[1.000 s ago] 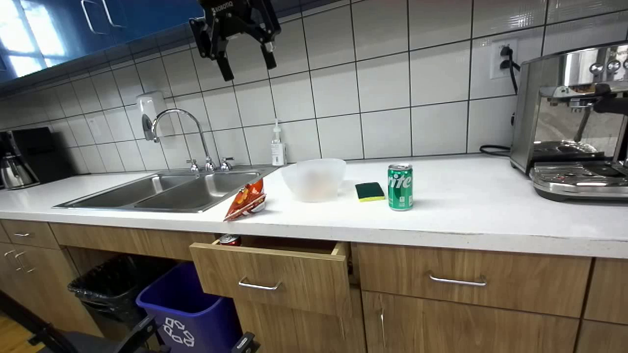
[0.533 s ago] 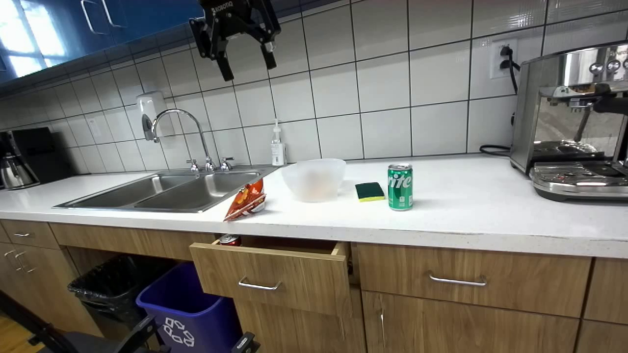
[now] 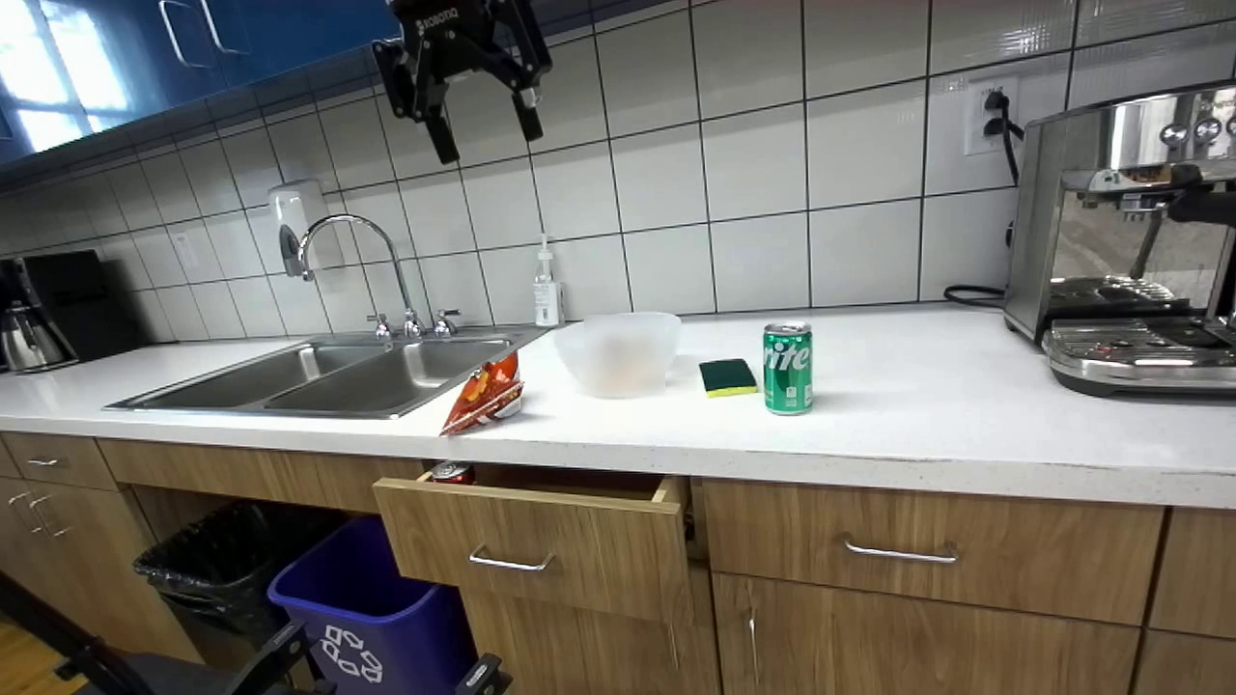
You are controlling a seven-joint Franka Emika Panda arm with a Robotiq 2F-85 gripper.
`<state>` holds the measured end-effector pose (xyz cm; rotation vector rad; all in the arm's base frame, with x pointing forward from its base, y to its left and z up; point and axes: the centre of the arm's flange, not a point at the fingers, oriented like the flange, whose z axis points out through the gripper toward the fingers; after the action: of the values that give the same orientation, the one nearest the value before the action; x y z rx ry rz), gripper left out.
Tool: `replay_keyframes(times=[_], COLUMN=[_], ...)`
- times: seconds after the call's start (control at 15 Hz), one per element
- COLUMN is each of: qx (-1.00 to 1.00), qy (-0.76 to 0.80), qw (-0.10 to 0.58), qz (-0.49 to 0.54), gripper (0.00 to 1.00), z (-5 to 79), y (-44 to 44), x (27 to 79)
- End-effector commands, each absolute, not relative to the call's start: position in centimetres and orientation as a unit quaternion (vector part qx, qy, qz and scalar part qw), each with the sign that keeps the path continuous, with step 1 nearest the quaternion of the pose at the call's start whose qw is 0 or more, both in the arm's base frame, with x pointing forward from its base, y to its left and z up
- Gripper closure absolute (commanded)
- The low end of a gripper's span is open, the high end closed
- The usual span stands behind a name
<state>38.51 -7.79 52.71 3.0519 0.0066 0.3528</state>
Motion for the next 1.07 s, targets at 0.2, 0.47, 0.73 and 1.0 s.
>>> replay_keyframes(times=[0.2, 0.47, 0.73, 1.0], qx=[0.992, 0.99, 0.987, 0.986], qy=[-0.004, -0.013, -0.018, -0.028], qw=[0.022, 0.025, 0.029, 0.026], qz=[0.128, 0.141, 0.157, 0.164], gripper=[0.0, 0.0, 0.0, 0.0], z=[51.6, 50.6, 49.5, 48.3], y=[-7.4, -7.2, -6.9, -6.7], x=[38.5, 38.3, 38.2, 38.0])
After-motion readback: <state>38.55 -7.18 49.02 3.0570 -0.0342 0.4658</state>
